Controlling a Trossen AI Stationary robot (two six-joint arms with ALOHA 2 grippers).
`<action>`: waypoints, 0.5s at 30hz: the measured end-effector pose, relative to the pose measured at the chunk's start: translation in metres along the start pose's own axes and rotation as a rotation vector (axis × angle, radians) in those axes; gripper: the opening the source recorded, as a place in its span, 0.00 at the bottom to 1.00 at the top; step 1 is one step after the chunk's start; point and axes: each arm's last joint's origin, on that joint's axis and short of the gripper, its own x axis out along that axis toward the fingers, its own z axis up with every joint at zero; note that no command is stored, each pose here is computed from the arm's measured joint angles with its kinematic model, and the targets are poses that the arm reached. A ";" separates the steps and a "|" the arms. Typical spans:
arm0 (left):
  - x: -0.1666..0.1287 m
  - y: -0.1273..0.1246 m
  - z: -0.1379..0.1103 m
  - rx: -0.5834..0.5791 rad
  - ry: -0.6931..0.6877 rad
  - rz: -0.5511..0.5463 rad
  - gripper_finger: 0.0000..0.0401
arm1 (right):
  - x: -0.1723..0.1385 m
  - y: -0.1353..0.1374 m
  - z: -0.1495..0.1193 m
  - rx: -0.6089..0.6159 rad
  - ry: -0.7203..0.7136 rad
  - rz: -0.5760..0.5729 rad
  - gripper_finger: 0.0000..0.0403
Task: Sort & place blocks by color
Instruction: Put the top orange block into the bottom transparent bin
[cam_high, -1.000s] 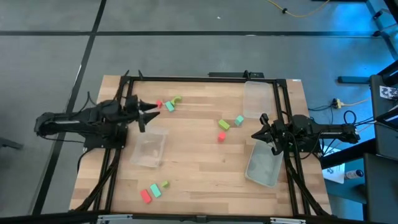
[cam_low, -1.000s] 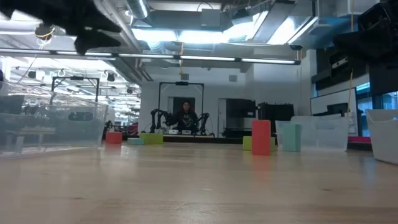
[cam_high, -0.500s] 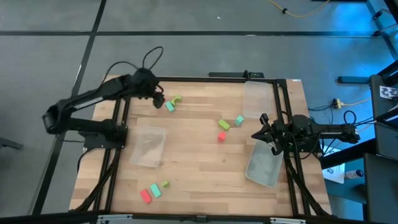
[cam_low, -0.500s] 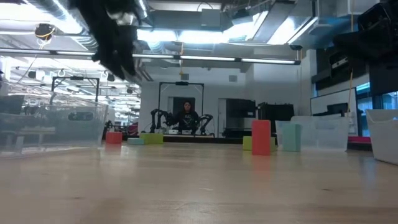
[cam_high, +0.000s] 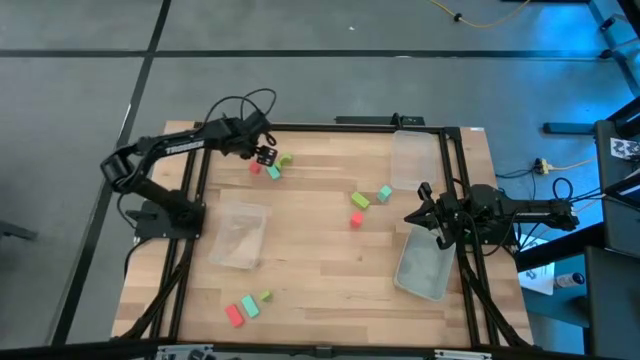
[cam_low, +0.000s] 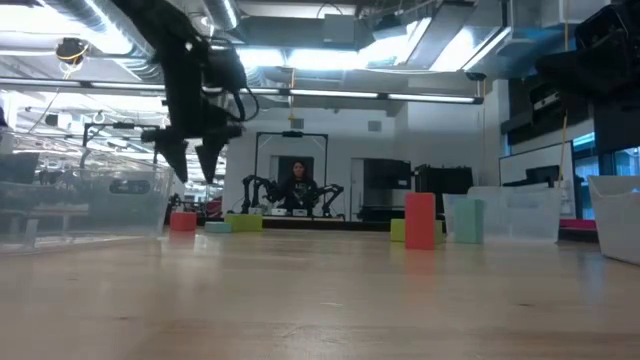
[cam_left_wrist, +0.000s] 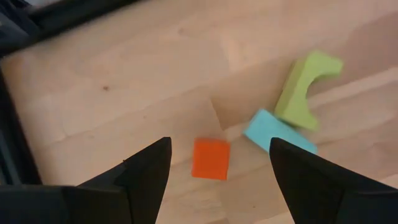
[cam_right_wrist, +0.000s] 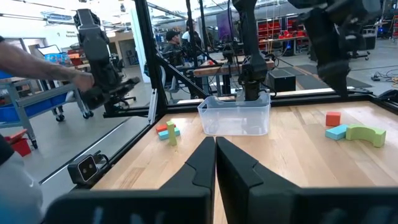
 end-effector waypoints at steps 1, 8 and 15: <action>0.004 -0.001 0.000 0.004 0.018 0.001 0.66 | 0.000 0.000 0.000 0.000 0.000 0.000 0.04; 0.029 -0.005 -0.003 0.038 0.110 0.021 0.67 | 0.000 0.000 0.000 -0.001 0.000 0.000 0.04; 0.048 0.000 -0.002 0.085 0.171 0.049 0.66 | 0.000 0.000 0.000 0.000 0.000 0.000 0.04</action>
